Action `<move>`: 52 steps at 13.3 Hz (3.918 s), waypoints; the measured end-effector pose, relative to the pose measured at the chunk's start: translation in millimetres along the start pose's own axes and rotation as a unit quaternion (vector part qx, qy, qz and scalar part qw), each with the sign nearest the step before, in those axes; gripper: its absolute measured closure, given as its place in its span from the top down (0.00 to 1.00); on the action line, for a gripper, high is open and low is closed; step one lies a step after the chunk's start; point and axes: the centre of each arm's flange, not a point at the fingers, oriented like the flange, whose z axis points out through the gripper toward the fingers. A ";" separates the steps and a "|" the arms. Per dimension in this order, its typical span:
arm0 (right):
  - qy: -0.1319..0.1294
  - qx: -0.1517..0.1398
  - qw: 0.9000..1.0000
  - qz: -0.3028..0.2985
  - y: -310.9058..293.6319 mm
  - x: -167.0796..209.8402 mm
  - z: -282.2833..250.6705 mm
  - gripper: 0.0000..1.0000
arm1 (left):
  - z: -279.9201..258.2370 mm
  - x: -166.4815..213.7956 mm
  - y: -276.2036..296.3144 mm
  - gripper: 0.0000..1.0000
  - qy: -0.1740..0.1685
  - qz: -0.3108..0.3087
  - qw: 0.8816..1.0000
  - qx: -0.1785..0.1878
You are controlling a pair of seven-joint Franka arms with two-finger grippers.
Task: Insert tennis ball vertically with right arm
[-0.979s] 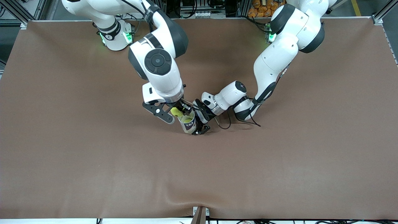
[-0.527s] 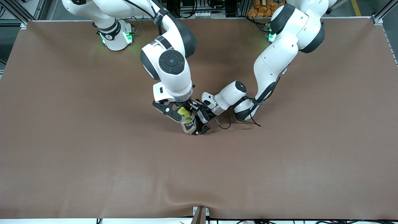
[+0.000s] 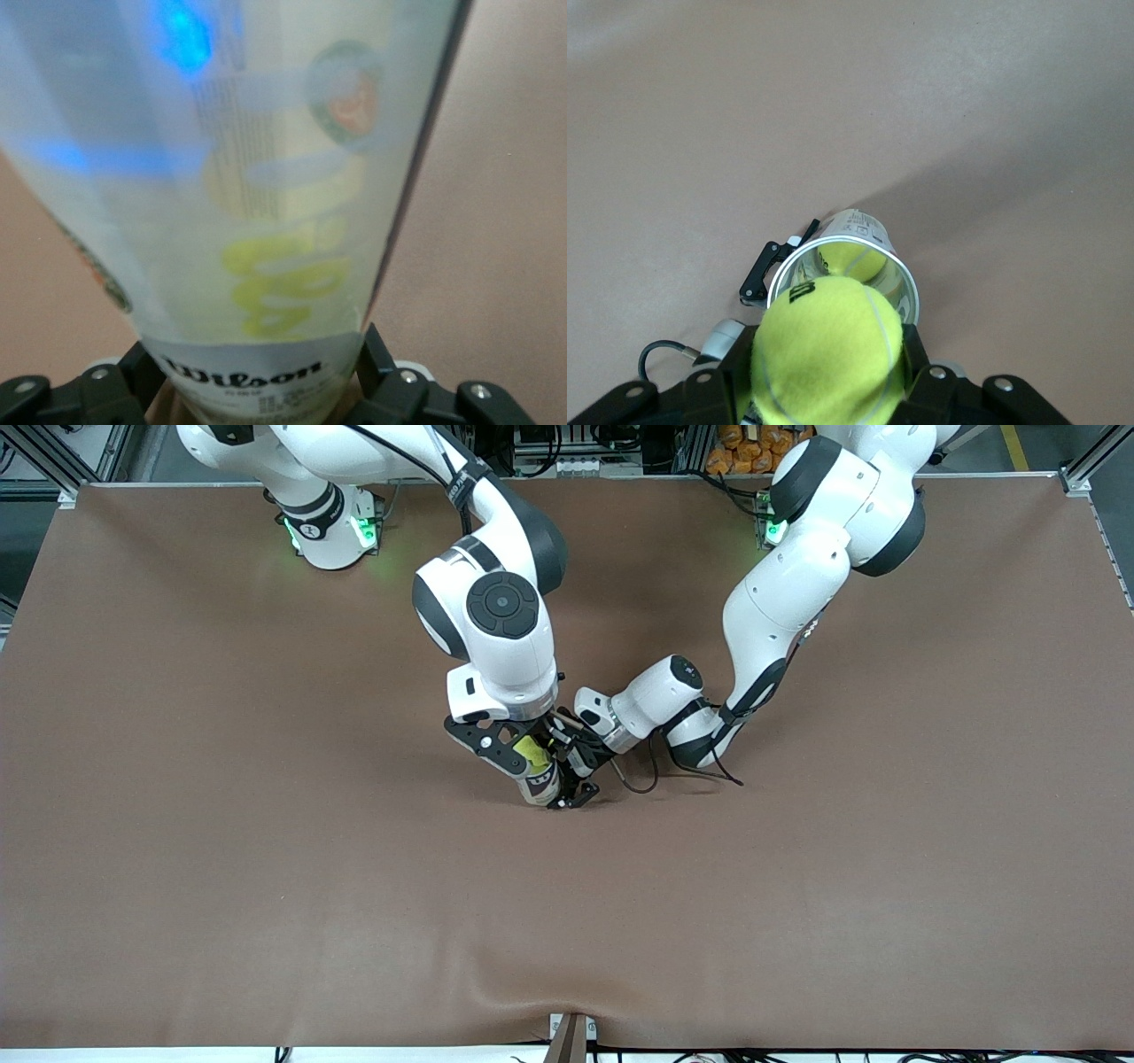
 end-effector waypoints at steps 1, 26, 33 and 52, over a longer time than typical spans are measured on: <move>0.001 0.002 1.000 0.001 -0.2 0.9 -0.4 0.73 | 0.0 0.0 0.0 0.91 0.000 0.000 1.000 0.000; -0.031 -0.028 0.997 -0.059 285.9 301.6 -190.4 1.00 | -1.4 -13.0 0.7 1.00 -0.011 -0.014 1.000 -0.003; -0.014 -0.003 0.992 -0.123 387.7 367.8 -220.6 1.00 | -10.8 -22.2 -10.1 1.00 -0.008 -0.024 1.000 -0.001; -0.006 0.011 0.981 -0.193 373.3 340.4 -247.3 1.00 | -108.5 2.0 -92.5 1.00 0.024 -0.052 0.998 0.034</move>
